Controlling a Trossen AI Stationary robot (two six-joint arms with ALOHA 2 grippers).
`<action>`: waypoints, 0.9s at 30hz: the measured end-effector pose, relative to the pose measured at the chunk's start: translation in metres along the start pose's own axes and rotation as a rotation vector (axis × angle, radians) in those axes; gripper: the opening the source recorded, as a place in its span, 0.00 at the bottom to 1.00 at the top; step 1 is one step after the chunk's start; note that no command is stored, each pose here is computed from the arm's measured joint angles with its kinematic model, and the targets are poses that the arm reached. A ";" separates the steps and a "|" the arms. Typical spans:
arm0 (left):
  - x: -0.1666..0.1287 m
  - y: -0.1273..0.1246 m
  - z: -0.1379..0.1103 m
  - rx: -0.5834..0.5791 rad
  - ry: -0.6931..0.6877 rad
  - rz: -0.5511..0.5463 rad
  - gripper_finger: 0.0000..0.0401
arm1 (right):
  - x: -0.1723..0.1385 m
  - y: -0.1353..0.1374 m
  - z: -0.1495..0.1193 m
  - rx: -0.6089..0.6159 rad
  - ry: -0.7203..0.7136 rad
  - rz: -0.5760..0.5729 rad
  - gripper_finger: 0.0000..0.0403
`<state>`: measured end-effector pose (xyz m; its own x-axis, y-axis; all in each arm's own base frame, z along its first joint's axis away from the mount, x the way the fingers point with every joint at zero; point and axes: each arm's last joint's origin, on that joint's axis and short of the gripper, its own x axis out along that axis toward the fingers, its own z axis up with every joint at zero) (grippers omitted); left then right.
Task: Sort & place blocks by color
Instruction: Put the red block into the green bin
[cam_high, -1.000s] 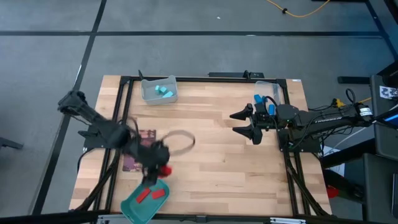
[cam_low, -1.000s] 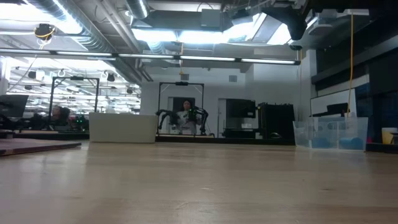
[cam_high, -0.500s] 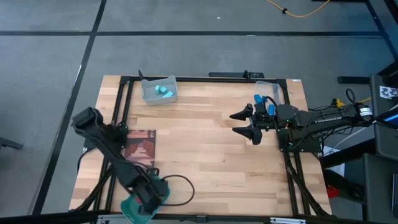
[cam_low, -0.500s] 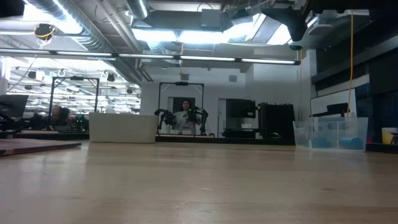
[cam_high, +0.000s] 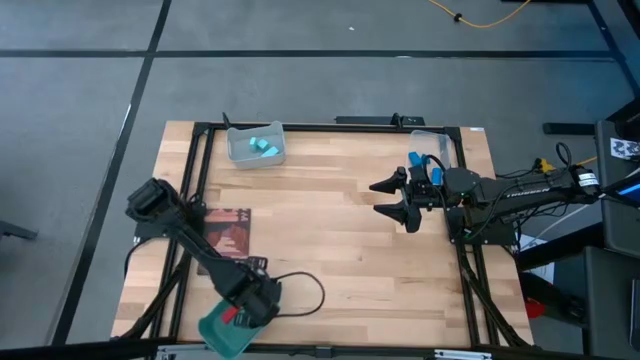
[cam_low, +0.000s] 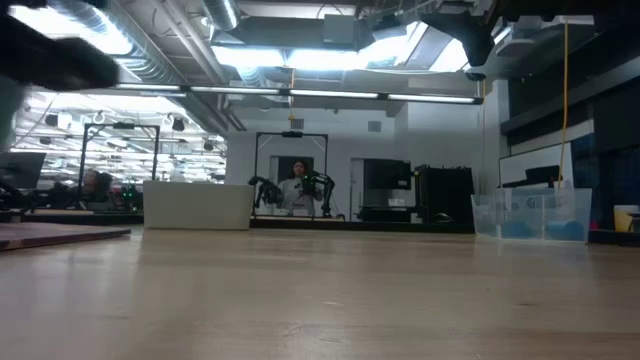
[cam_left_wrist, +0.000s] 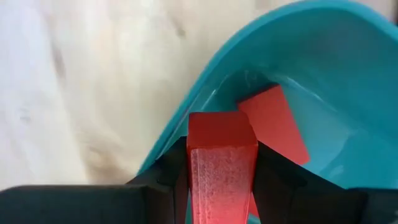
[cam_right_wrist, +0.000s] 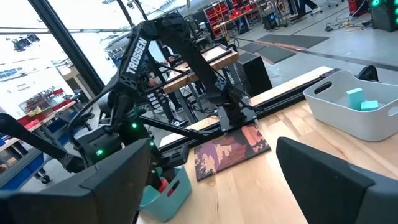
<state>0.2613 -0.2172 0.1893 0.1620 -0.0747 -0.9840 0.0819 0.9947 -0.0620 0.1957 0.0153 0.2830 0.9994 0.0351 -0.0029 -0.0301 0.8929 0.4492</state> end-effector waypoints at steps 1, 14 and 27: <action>0.000 0.004 0.002 0.006 0.002 0.009 0.30 | 0.000 0.000 0.000 0.000 0.000 0.000 0.87; 0.002 0.049 0.026 0.053 0.004 0.074 0.30 | 0.000 0.000 0.000 0.000 0.002 -0.001 0.87; 0.010 0.038 0.020 0.107 -0.023 -0.004 0.33 | 0.000 0.000 0.000 0.001 0.002 -0.001 0.87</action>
<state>0.2859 -0.1819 0.1803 0.1843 -0.0816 -0.9795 0.1865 0.9813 -0.0466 0.1957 0.0153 0.2827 0.9994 0.0350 -0.0055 -0.0288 0.8927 0.4497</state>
